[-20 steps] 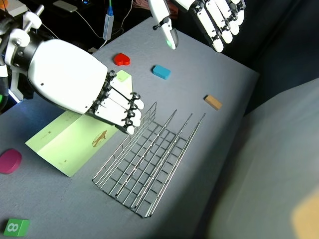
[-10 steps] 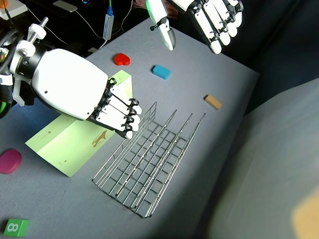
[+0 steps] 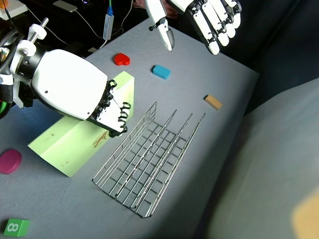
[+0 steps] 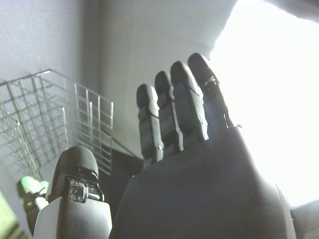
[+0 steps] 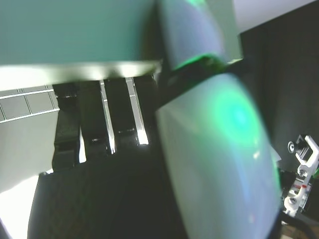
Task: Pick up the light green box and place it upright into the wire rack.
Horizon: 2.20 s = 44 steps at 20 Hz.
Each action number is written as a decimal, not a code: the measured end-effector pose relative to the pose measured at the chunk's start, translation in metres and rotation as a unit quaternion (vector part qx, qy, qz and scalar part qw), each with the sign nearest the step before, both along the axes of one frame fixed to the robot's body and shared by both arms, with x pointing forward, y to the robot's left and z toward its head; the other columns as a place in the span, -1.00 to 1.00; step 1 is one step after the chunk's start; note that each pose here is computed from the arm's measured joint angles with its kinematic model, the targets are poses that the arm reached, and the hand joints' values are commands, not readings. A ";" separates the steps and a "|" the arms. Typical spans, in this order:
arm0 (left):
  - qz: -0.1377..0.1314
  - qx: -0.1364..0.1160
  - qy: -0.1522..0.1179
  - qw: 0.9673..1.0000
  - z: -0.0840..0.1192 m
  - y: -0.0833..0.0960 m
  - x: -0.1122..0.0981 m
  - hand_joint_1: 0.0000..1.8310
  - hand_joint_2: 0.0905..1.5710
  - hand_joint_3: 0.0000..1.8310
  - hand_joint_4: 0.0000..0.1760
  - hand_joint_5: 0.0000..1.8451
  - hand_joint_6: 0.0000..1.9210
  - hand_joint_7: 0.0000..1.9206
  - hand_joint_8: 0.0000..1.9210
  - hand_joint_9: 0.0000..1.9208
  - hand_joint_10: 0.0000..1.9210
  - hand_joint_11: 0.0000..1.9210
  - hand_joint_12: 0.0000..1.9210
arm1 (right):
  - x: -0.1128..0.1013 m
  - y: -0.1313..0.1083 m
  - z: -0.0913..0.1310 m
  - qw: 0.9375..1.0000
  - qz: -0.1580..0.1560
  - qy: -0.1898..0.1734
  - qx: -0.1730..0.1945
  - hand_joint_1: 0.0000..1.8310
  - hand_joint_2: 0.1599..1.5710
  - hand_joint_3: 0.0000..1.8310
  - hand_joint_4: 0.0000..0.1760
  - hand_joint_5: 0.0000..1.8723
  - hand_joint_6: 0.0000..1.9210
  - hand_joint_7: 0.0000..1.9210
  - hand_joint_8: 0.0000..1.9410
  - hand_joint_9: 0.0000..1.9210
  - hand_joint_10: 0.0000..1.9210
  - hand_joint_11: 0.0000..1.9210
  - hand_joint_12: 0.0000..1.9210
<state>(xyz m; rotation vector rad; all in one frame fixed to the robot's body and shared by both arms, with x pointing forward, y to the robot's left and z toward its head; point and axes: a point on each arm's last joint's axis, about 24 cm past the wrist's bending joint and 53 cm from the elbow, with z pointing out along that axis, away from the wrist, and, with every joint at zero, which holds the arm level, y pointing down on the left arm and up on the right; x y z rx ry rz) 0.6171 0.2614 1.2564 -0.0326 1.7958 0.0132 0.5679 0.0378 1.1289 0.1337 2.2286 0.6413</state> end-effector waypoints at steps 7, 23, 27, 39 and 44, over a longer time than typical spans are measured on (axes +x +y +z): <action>-0.002 -0.002 0.000 1.000 0.000 -0.002 -0.001 -0.85 0.57 -1.00 -0.94 -0.60 -1.00 -0.65 -1.00 -0.70 -0.99 -1.00 -0.33 | 0.003 -0.008 0.013 1.000 -0.006 0.000 0.007 0.48 0.46 -1.00 -1.00 -0.26 0.23 -0.12 0.23 -0.12 0.51 -0.18 0.59; -0.005 -0.001 -0.003 1.000 0.003 -0.005 -0.002 -0.82 0.55 -1.00 -1.00 -0.58 -0.99 -0.62 -1.00 -0.68 -1.00 -1.00 -0.31 | 0.023 -0.016 0.126 0.993 0.006 -0.104 0.046 0.47 0.49 -1.00 -1.00 -0.30 0.33 -0.15 0.25 -0.16 0.54 -0.24 0.59; -0.006 0.003 -0.002 1.000 0.003 -0.004 -0.002 -0.82 0.54 -1.00 -1.00 -0.56 -0.99 -0.62 -1.00 -0.69 -1.00 -1.00 -0.32 | 0.033 -0.015 0.151 0.986 0.007 -0.165 0.038 0.47 0.49 -1.00 -1.00 -0.30 0.34 -0.16 0.27 -0.15 0.53 -0.24 0.59; -0.006 0.005 -0.003 1.000 0.003 -0.004 -0.002 -0.75 0.48 -1.00 -1.00 -0.60 -1.00 -0.62 -1.00 -0.66 -0.99 -1.00 -0.26 | 0.058 0.018 0.139 0.984 0.025 -0.168 0.043 0.47 0.50 -1.00 -1.00 -0.32 0.33 -0.14 0.28 -0.18 0.56 -0.27 0.61; -0.006 0.009 -0.005 1.000 0.005 -0.004 -0.002 -0.82 0.53 -0.99 -0.98 -0.61 -1.00 -0.62 -1.00 -0.67 -1.00 -1.00 -0.25 | 0.072 0.019 0.136 0.986 0.013 -0.162 0.048 0.47 0.49 -1.00 -1.00 -0.30 0.32 -0.14 0.26 -0.17 0.55 -0.29 0.61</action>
